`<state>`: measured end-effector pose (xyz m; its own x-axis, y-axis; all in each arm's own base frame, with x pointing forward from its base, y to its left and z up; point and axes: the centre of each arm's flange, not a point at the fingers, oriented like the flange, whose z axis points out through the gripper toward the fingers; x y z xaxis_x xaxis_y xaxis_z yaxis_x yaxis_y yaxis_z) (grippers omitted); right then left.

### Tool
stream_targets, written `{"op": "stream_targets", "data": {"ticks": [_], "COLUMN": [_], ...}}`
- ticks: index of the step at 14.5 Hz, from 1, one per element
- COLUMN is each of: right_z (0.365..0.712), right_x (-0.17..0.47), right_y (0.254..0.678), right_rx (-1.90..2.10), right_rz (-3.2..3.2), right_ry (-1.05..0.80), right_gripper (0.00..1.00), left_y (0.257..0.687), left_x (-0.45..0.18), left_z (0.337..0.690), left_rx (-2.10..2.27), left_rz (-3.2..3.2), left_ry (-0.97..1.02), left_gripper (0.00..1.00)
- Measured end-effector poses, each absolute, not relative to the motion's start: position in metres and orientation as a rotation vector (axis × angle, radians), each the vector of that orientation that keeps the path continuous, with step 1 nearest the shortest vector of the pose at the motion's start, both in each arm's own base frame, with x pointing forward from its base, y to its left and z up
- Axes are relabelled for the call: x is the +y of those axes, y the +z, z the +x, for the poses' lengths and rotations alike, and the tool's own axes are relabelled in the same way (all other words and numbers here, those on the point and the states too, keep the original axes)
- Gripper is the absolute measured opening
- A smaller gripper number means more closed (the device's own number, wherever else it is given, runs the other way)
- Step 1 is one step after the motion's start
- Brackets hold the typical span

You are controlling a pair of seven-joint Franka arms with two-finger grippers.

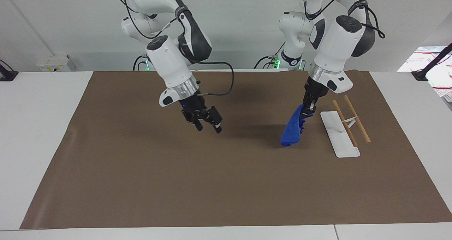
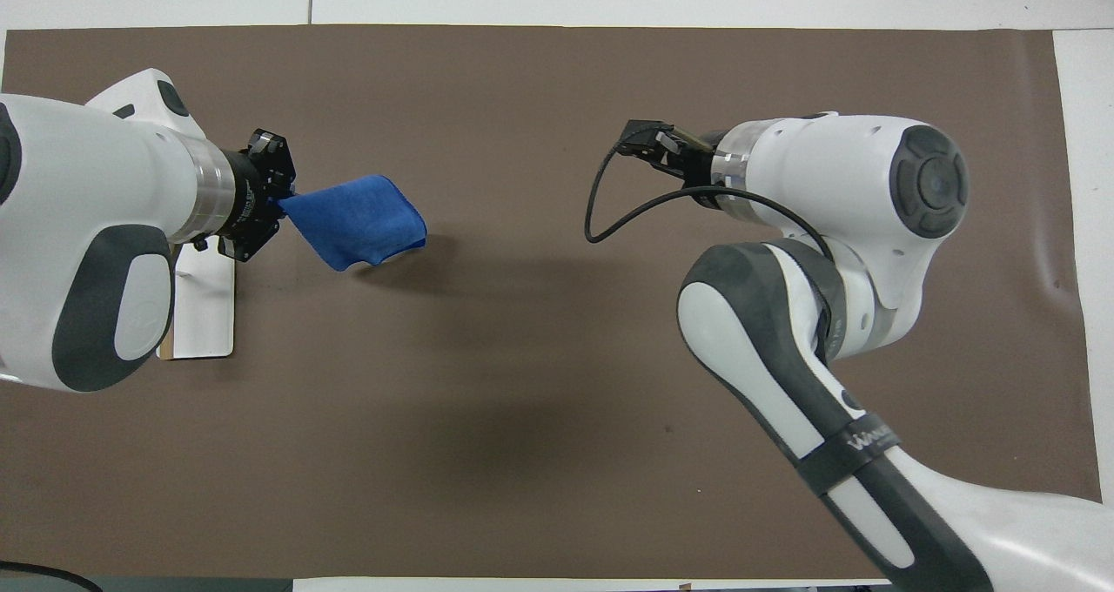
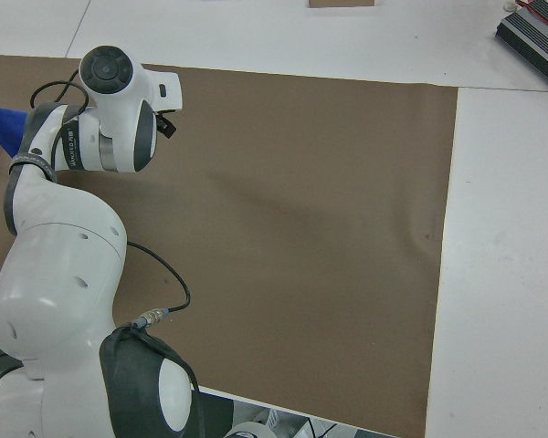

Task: Right arm passes towel to left arm to hang

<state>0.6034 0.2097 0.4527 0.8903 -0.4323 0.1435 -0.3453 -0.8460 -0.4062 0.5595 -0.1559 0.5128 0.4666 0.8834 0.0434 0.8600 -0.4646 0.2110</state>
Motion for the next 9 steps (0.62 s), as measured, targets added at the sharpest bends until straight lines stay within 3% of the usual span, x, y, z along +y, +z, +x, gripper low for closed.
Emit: {"op": "stream_targets", "data": {"ticks": [3, 9], "right_z": [0.603, 0.564], "right_x": [0.143, 0.034], "right_y": [0.467, 0.536], "right_rx": [0.455, 0.321], "right_rz": [-2.864, -3.07], "right_ry": [-0.287, -0.095], "right_gripper": [1.0, 1.0], "left_y": [0.513, 0.515], "left_x": [-0.12, -0.046], "left_z": [0.568, 0.581], "left_rx": [1.364, 1.427], "left_rz": [2.719, 2.741], "left_ry": [0.324, 0.416], "left_gripper": [0.02, 0.02]}}
